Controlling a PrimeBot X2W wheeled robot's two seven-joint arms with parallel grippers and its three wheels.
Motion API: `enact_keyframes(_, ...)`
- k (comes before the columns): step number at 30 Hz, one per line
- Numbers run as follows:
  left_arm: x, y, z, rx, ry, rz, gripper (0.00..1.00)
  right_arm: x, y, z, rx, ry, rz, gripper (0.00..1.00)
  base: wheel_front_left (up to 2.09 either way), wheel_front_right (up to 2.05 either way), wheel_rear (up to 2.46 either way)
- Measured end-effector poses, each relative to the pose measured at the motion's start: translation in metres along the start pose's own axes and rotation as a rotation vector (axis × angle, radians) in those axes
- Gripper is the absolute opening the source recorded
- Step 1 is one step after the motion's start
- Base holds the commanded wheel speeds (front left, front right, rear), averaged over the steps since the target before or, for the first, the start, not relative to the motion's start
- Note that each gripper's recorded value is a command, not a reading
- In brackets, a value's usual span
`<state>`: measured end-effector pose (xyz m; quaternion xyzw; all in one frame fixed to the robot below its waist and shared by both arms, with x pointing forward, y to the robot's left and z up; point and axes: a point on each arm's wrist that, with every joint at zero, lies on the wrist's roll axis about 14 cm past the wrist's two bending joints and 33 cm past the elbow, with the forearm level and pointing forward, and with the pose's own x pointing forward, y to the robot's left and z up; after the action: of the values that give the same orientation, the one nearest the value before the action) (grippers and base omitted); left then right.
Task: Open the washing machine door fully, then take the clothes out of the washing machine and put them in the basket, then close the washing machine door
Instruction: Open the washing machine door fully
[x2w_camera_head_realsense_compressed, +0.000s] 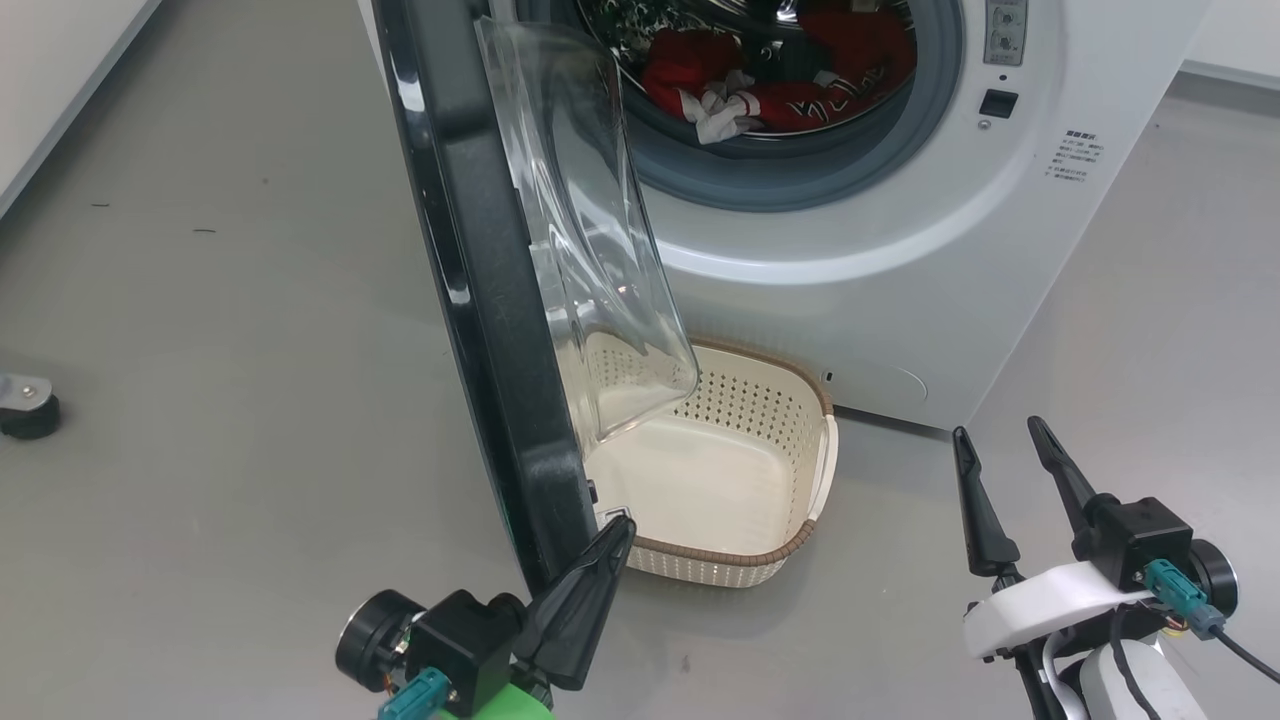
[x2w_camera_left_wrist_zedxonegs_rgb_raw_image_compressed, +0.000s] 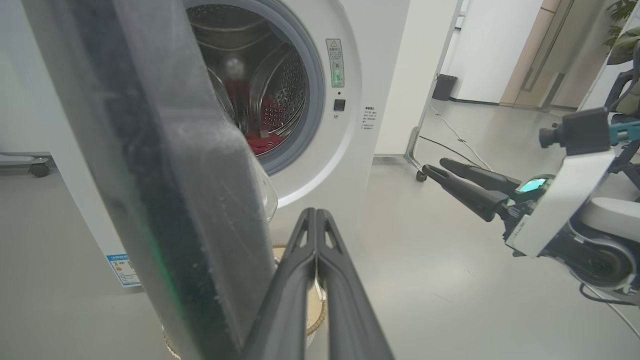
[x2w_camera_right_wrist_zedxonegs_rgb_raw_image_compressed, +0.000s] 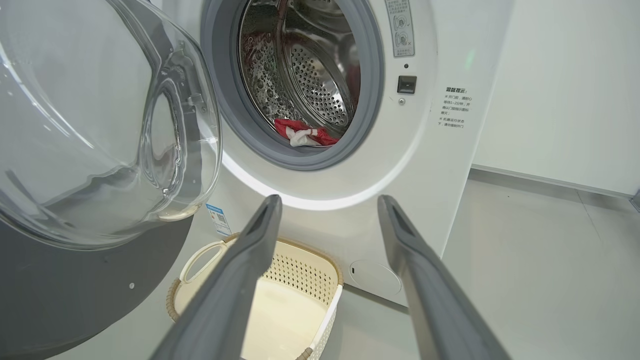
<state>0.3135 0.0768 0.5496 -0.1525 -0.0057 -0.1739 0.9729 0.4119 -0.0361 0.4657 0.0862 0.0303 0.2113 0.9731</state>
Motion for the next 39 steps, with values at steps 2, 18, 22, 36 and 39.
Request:
enact_keyframes(2,0.000,0.005,-0.005,-0.001,0.017,0.014,0.00,0.000,-0.001,-0.002,-0.004,0.004,-0.002,1.00,0.00,0.00,0.00)
enact_keyframes(18,-0.001,0.031,-0.021,-0.004,0.053,0.115,0.00,0.001,-0.006,-0.005,0.005,0.012,-0.015,1.00,0.00,0.00,0.00)
enact_keyframes(22,-0.001,0.035,-0.021,-0.012,0.039,0.144,0.00,0.002,-0.006,-0.006,0.007,0.013,-0.011,1.00,0.00,0.00,0.00)
enact_keyframes(36,-0.013,0.078,-0.015,0.015,-0.007,0.321,0.00,0.004,-0.006,-0.009,0.006,0.020,-0.008,1.00,0.00,0.00,0.00)
enact_keyframes(39,-0.017,0.090,-0.010,0.027,-0.029,0.366,0.00,0.005,-0.005,-0.009,0.007,0.021,-0.007,1.00,0.00,0.00,0.00)
